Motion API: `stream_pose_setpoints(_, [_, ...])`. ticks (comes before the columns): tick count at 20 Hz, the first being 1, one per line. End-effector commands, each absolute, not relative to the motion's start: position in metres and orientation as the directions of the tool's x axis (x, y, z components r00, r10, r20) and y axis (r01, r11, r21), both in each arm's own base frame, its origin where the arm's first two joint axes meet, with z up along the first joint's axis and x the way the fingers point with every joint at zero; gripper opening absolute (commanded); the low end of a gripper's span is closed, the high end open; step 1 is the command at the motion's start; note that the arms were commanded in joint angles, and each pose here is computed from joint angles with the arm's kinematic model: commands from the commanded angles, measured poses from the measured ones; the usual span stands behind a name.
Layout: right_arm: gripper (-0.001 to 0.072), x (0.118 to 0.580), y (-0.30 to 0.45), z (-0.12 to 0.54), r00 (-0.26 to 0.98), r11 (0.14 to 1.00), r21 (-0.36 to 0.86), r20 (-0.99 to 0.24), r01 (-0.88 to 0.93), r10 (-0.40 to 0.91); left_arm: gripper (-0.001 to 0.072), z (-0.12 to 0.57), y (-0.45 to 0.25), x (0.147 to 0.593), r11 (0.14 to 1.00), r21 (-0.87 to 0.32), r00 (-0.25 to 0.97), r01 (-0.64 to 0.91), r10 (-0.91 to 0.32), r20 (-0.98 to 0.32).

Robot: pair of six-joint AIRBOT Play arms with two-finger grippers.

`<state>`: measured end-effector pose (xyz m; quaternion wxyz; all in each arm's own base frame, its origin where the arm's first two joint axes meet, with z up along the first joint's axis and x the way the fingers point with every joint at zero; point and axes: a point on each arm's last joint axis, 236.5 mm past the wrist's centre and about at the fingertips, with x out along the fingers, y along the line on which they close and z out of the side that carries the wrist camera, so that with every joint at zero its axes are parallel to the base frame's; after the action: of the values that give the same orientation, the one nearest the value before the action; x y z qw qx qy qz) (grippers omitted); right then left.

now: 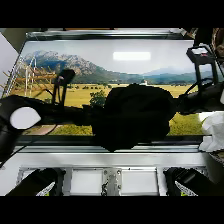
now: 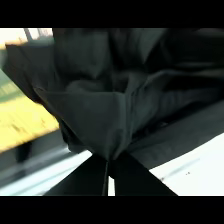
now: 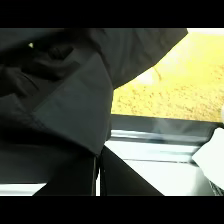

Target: Fold the clothes and pants, and hang the long-sleeved shirts on hangers.

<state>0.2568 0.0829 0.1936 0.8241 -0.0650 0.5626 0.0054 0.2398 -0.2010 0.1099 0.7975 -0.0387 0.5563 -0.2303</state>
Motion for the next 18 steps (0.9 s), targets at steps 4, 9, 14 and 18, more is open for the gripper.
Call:
stream_pose_setpoints(4, [0.0007,0.248,0.099,0.162,0.294,0.987,-0.119,-0.952,-0.109,-0.083,0.001,0.067,-0.212,0.223,0.882,-0.39,0.185,0.266,-0.443,-0.877])
stream_pose_setpoints(9, [0.0008,0.258,0.104,0.12,0.277,0.984,-0.137,-0.956,-0.118,-0.099,0.001,0.069,-0.213,0.225,0.88,-0.392,0.193,0.269,-0.448,-0.873])
stream_pose_setpoints(14, [0.0008,0.241,0.102,0.115,0.217,0.983,-0.135,-0.97,-0.127,-0.106,0.001,0.089,-0.208,0.217,0.868,-0.401,0.236,0.293,-0.472,-0.849])
stream_pose_setpoints(18, [0.0008,0.23,0.109,0.112,0.175,0.985,-0.099,-0.982,-0.144,-0.073,0.001,0.09,-0.208,0.216,0.867,-0.402,0.238,0.295,-0.474,-0.848])
